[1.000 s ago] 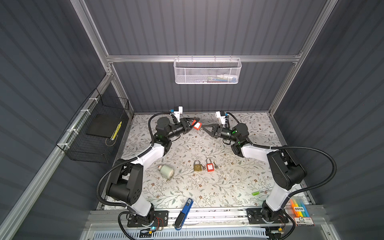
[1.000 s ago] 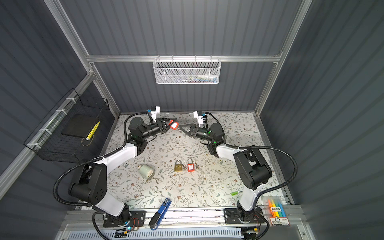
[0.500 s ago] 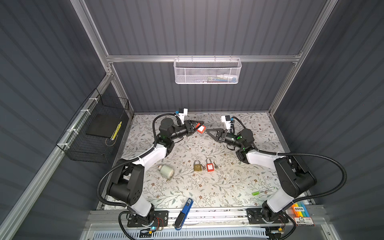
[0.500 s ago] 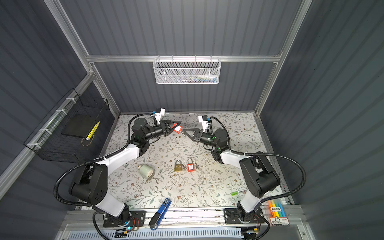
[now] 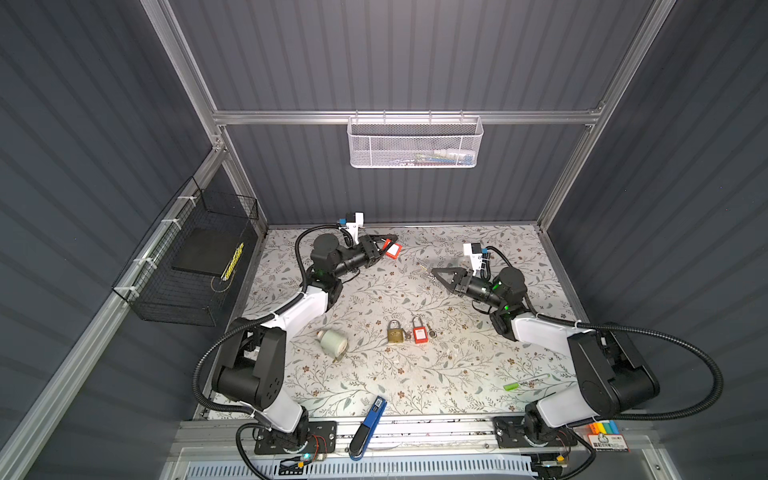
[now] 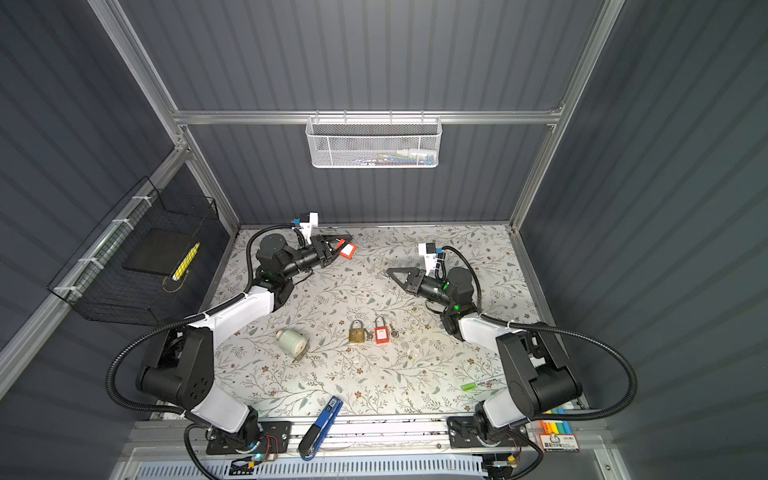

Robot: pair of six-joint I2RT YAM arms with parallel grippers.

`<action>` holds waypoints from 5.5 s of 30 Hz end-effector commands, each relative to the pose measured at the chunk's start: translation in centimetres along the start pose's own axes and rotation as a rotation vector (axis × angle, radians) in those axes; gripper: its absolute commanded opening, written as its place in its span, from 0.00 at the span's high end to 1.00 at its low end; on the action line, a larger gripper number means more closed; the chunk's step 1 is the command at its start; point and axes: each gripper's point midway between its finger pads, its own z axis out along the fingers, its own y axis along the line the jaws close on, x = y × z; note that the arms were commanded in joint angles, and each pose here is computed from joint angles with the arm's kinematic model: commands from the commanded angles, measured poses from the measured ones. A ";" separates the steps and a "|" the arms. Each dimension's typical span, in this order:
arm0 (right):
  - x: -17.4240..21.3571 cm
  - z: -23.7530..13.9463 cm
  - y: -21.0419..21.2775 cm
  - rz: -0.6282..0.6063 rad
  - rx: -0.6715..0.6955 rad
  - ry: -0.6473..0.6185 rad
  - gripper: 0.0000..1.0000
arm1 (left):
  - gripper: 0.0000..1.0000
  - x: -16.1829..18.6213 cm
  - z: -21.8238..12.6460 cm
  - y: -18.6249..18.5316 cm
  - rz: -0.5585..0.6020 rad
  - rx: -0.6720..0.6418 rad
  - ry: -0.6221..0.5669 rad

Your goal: Lock with the key

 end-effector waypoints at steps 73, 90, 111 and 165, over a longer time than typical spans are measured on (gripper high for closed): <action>-3.1 -11.8 -5.8 -0.010 0.558 -0.305 1.00 | 0.96 29.9 9.6 16.6 -0.206 -0.508 0.868; -3.4 -12.1 -5.7 -0.017 0.561 -0.315 1.00 | 0.55 29.2 9.2 16.6 -0.166 -0.566 0.859; -3.5 -12.8 -6.0 -0.014 0.583 -0.340 1.00 | 0.47 27.2 7.8 15.7 -0.094 -0.644 0.821; -2.8 -13.6 -6.9 0.034 0.588 -0.341 1.00 | 0.48 27.3 8.3 15.3 -0.093 -0.606 0.837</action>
